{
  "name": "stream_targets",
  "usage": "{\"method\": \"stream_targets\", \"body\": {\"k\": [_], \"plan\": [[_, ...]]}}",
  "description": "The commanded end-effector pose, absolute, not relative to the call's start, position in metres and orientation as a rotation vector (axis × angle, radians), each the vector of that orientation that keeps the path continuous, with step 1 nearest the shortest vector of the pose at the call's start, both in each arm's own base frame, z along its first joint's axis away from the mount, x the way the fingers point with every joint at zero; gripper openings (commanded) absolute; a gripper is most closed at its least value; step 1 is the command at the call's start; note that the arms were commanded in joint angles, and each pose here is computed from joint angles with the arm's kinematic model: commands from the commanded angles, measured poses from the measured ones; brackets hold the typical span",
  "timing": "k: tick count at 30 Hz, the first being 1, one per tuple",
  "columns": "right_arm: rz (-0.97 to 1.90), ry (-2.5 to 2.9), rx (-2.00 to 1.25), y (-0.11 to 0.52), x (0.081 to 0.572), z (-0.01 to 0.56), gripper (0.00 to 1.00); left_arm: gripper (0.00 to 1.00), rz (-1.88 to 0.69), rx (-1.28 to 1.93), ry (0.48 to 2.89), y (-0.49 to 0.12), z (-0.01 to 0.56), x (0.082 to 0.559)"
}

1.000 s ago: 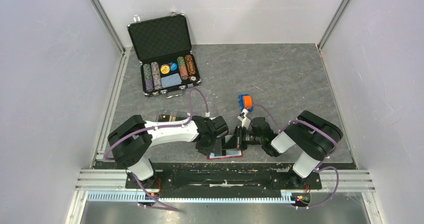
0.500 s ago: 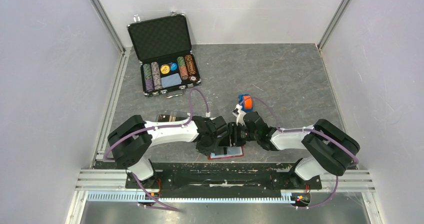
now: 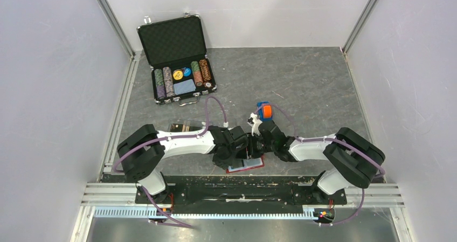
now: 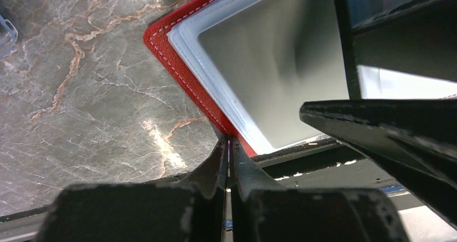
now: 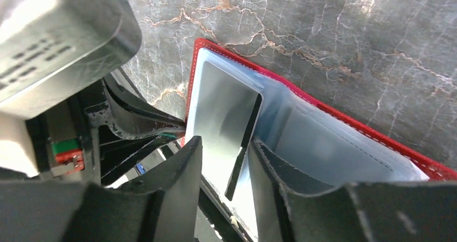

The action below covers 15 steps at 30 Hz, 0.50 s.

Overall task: Put the credit cards into the card holder
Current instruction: Insert the credit card into the card holder.

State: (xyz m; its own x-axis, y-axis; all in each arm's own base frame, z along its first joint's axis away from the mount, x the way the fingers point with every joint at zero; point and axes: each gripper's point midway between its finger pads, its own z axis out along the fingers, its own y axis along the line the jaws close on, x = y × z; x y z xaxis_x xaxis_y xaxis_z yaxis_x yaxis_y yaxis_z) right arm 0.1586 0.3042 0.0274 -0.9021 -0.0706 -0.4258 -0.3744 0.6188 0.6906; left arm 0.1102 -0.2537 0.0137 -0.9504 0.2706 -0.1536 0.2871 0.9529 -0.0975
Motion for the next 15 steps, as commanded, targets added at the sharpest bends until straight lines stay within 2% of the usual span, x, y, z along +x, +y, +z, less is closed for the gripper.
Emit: {"method": "stream_targets", "body": {"k": [1,6,10,12,15], "plan": [[1.189,2.513,-0.406,0.309,0.148,0.018,0.34,0.04,-0.25,0.448,2.936,-0.276,0.017,0.118],[1.243,2.498,-0.384,0.311,0.143,0.021,0.24,0.04,-0.222,0.488,2.914,-0.281,0.023,0.126],[1.182,2.503,-0.345,0.302,0.146,0.019,0.12,0.05,-0.243,0.502,2.893,-0.286,0.03,0.13],[1.144,2.502,-0.325,0.297,0.148,0.019,0.1,0.12,-0.274,0.514,2.881,-0.291,0.036,0.131],[1.133,2.466,-0.332,0.296,0.153,0.025,0.15,0.39,-0.421,0.549,2.858,-0.307,0.054,0.128]]}}
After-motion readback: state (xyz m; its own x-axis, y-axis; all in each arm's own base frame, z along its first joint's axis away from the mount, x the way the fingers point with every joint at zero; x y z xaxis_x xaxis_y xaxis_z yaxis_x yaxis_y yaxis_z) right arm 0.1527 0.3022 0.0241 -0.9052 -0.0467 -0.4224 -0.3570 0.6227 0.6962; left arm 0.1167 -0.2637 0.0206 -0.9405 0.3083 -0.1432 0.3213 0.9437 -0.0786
